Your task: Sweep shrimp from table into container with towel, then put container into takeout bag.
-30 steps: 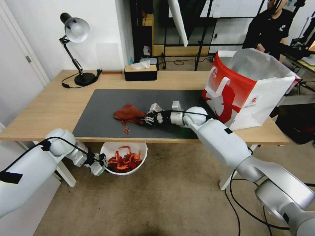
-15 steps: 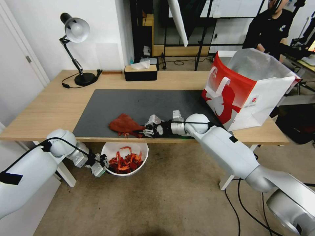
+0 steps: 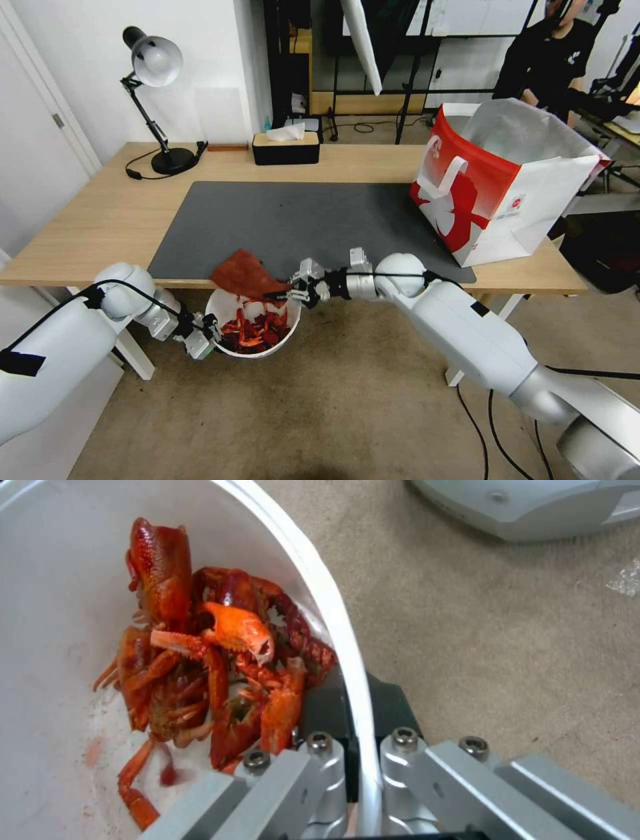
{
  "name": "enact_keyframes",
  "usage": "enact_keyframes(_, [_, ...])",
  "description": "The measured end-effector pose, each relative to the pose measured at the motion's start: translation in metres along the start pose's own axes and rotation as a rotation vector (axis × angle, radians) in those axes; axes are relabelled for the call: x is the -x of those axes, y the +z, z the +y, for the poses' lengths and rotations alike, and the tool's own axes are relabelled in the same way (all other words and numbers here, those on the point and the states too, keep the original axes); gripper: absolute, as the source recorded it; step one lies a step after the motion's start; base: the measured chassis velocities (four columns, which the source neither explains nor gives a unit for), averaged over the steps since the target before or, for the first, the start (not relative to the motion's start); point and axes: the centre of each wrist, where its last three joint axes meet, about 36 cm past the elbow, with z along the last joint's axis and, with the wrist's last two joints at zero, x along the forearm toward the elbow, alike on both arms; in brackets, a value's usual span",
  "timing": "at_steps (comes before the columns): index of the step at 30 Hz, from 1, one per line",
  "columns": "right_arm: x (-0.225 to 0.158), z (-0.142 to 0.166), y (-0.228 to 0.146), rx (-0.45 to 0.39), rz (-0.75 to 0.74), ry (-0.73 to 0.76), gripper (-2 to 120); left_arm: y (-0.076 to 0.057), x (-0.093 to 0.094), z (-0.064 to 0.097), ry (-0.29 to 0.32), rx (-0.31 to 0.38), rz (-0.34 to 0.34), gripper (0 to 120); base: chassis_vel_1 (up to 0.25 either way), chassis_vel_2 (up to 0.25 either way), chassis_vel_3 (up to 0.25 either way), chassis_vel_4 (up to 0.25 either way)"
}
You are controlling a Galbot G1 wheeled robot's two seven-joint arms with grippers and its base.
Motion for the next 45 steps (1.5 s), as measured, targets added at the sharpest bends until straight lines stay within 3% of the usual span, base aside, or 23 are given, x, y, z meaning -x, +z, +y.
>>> enact_keyframes(17, [-0.02, 0.032, -0.029, -0.018, -0.134, 0.042, 5, 0.0, 0.002, 0.0, 0.003, -0.001, -0.003, 0, 0.0, 0.0, 0.0, 0.0])
enact_keyframes(25, [-0.043, 0.056, -0.058, 0.085, -0.294, 0.369, 5, -0.002, 0.005, -0.001, 0.008, 0.0, -0.006, 0, 0.0, 0.0, 0.0, 0.0])
enact_keyframes(27, [-0.051, 0.068, -0.071, 0.131, -0.266, 0.555, 5, -0.003, 0.008, -0.001, 0.01, 0.002, -0.01, 0, 0.0, 0.0, 0.0, 0.0])
enact_keyframes(30, [-0.054, 0.075, -0.077, 0.147, -0.258, 0.665, 5, -0.004, 0.009, -0.001, 0.01, 0.003, -0.012, 0, 0.0, 0.0, 0.0, 0.0])
enact_keyframes(31, [-0.058, 0.08, -0.08, 0.159, -0.24, 0.787, 5, -0.004, 0.01, -0.001, 0.01, 0.004, -0.013, 0, 0.0, 0.0, 0.0, 0.0])
enact_keyframes(32, [-0.058, 0.08, -0.08, 0.159, -0.24, 0.787, 5, -0.004, 0.01, -0.001, 0.01, 0.004, -0.013, 0, 0.0, 0.0, 0.0, 0.0])
enact_keyframes(35, [-0.068, 0.087, -0.081, 0.18, -0.174, 1.002, 5, -0.005, 0.01, -0.001, 0.008, 0.007, -0.014, 0, 0.0, 0.0, 0.0, 0.0])
enact_keyframes(39, [-0.079, 0.09, -0.076, 0.218, -0.098, 1.15, 5, -0.006, 0.011, -0.001, 0.006, 0.01, -0.017, 0, 0.0, 0.0, 0.0, 0.0])
enact_keyframes(45, [-0.09, 0.094, -0.066, 0.252, -0.047, 1.215, 5, -0.007, 0.013, 0.0, -0.007, 0.011, -0.023, 0, 0.0, 0.0, 0.0, 0.0])
